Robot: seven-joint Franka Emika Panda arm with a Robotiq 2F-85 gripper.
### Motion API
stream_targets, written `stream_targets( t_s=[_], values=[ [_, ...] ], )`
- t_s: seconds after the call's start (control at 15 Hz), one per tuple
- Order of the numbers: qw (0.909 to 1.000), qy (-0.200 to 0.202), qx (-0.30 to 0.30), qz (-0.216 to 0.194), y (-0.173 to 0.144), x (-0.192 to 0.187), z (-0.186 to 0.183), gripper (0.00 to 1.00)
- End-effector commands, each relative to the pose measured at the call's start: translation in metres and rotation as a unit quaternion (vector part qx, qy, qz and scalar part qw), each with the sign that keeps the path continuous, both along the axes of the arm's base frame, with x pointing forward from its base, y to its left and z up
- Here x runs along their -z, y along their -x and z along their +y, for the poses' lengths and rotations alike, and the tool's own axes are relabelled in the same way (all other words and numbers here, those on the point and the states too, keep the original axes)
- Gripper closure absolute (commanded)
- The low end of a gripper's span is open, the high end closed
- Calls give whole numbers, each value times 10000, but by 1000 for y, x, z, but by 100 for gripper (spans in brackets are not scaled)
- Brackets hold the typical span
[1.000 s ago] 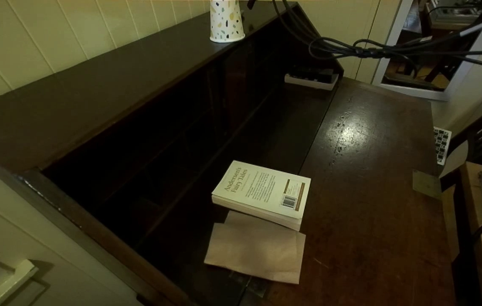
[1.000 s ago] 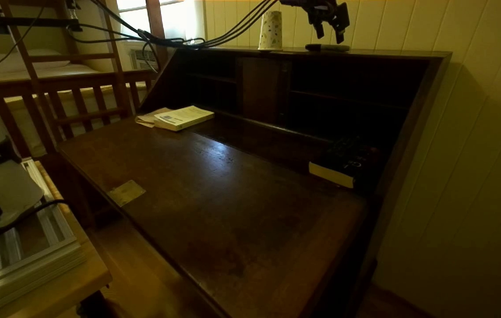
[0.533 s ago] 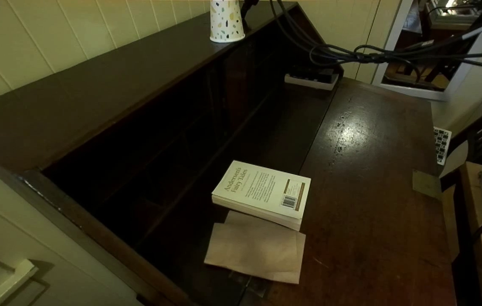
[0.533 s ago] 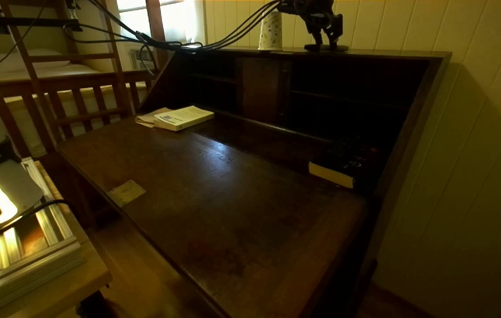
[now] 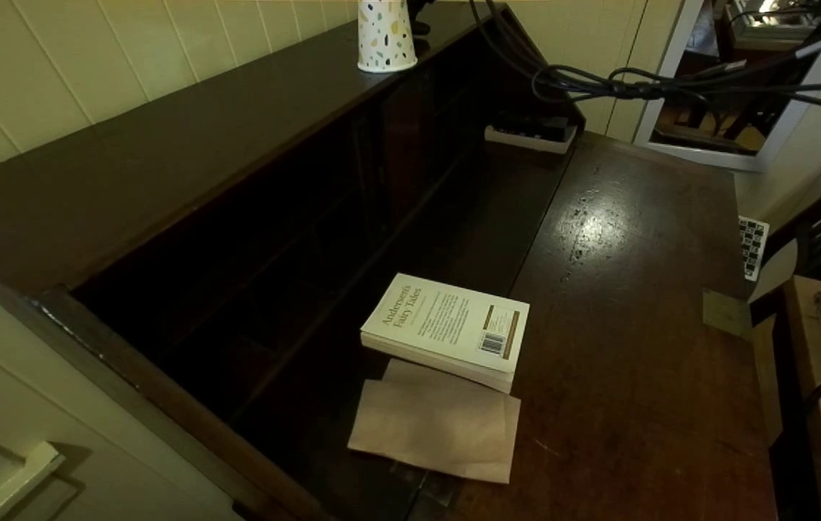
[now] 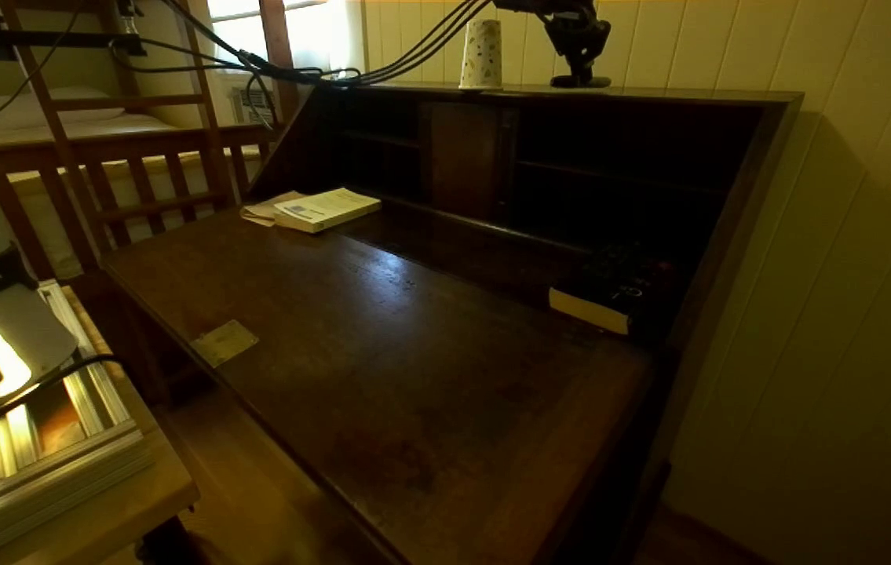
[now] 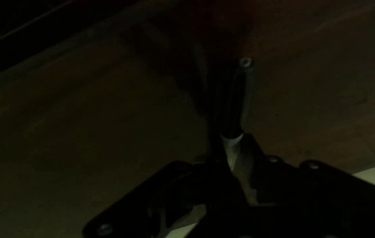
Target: Put the black object on the cup
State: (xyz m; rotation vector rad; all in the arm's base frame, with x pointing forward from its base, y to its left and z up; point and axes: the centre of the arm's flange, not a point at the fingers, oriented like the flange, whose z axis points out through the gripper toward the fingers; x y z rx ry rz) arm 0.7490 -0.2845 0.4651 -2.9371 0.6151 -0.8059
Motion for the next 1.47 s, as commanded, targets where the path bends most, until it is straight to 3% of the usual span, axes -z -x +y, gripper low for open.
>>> stream_targets(
  t_s=[0.0, 0.6, 0.87, 1.13, 1.4],
  values=[
    [9996, -155, -209, 57, 31, -18, -4, 95],
    [9897, -489, -1341, -115, 76, -88, 10, 95],
    [9830, -316, -1805, -116, 86, -111, 33, 95],
    [9685, -153, -2484, -116, 87, -122, 64, 95],
    [9475, -11, -3198, -56, 81, -120, 88, 95]
  ],
)
